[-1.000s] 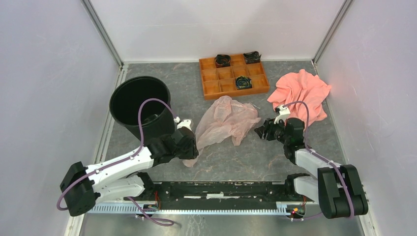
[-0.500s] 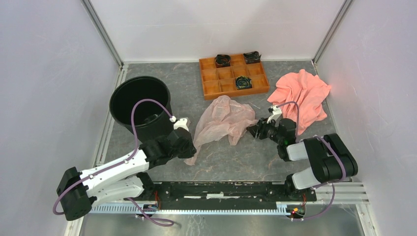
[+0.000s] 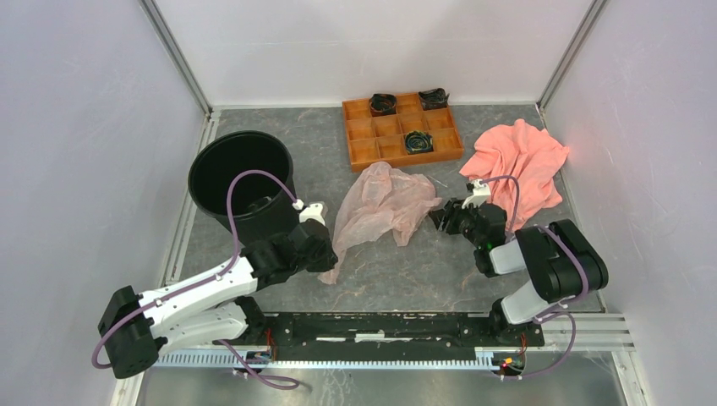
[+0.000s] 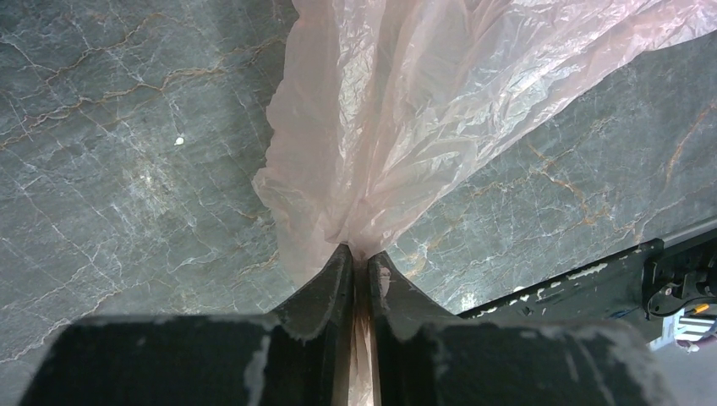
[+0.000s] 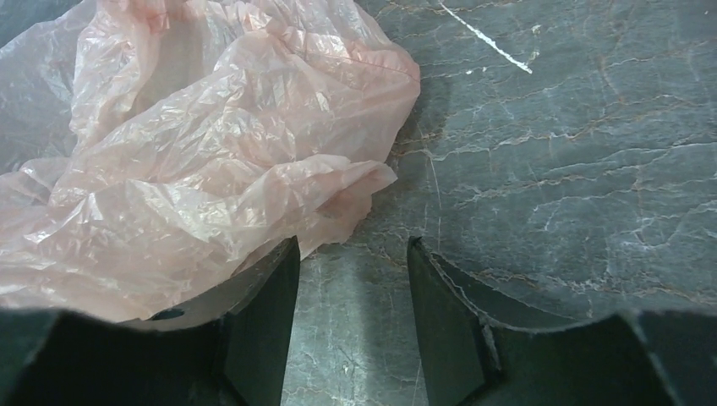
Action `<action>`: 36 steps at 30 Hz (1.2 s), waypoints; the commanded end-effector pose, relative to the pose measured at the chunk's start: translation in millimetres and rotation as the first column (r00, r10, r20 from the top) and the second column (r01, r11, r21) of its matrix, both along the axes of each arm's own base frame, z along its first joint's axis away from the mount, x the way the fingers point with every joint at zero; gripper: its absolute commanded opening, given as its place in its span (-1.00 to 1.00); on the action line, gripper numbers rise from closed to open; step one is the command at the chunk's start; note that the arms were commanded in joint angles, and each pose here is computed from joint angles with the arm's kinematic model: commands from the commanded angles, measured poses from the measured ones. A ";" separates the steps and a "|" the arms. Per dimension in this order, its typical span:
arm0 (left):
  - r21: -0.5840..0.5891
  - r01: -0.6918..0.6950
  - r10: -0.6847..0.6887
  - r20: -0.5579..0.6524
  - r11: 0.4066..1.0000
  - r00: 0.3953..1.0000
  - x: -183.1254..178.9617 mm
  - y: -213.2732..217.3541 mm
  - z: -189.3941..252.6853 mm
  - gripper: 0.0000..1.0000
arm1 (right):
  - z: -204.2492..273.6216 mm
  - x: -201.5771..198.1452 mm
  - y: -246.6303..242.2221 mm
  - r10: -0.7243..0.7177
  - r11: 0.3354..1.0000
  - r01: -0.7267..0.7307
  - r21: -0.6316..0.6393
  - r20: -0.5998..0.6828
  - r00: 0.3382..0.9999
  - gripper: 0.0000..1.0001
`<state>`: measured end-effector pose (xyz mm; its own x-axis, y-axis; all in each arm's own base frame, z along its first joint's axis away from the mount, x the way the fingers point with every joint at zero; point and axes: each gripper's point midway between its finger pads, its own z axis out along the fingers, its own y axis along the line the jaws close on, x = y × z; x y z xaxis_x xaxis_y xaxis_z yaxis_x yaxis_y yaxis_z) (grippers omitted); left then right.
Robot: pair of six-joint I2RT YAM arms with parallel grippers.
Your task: Put the trash bags into the trash bin
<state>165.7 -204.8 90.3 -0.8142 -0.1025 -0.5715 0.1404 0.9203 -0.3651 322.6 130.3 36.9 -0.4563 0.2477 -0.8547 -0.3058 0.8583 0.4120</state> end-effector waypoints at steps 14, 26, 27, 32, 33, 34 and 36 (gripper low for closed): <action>-0.035 -0.030 0.030 0.018 0.999 0.999 0.8 2.0 2.2 -0.75 | 41.4 57.7 32.3 -0.134 0.984 0.102 0.145 0.232 0.963 -0.30; -0.094 -0.039 0.046 0.076 0.995 0.996 -1.1 10.3 33.3 -0.78 | 54.3 33.3 16.3 -0.136 0.991 0.135 0.020 0.169 0.976 -0.99; -0.098 -0.038 0.046 0.084 0.995 0.995 -1.1 11.4 35.5 -0.78 | 50.1 25.8 15.1 -0.125 0.992 0.126 0.003 0.140 0.982 -0.99; -0.096 -0.029 0.038 0.098 0.995 0.994 -3.0 15.3 38.3 -0.80 | 43.0 12.6 29.2 0.047 0.998 -0.045 -0.041 0.039 0.998 0.11; -0.097 -0.025 0.034 0.096 0.995 0.995 -4.0 15.4 37.3 -0.81 | 48.7 12.7 39.2 0.119 0.993 -0.118 -0.026 0.043 0.992 0.39; -0.100 -0.022 0.032 0.097 0.995 0.995 -4.8 15.8 37.0 -0.81 | 51.9 14.0 47.0 0.178 0.984 -0.177 -0.025 0.054 0.982 0.73; -0.103 -0.014 0.024 0.096 0.995 0.995 -6.2 15.6 34.4 -0.81 | 54.3 17.0 64.3 0.338 0.940 -0.334 -0.068 0.064 0.939 0.86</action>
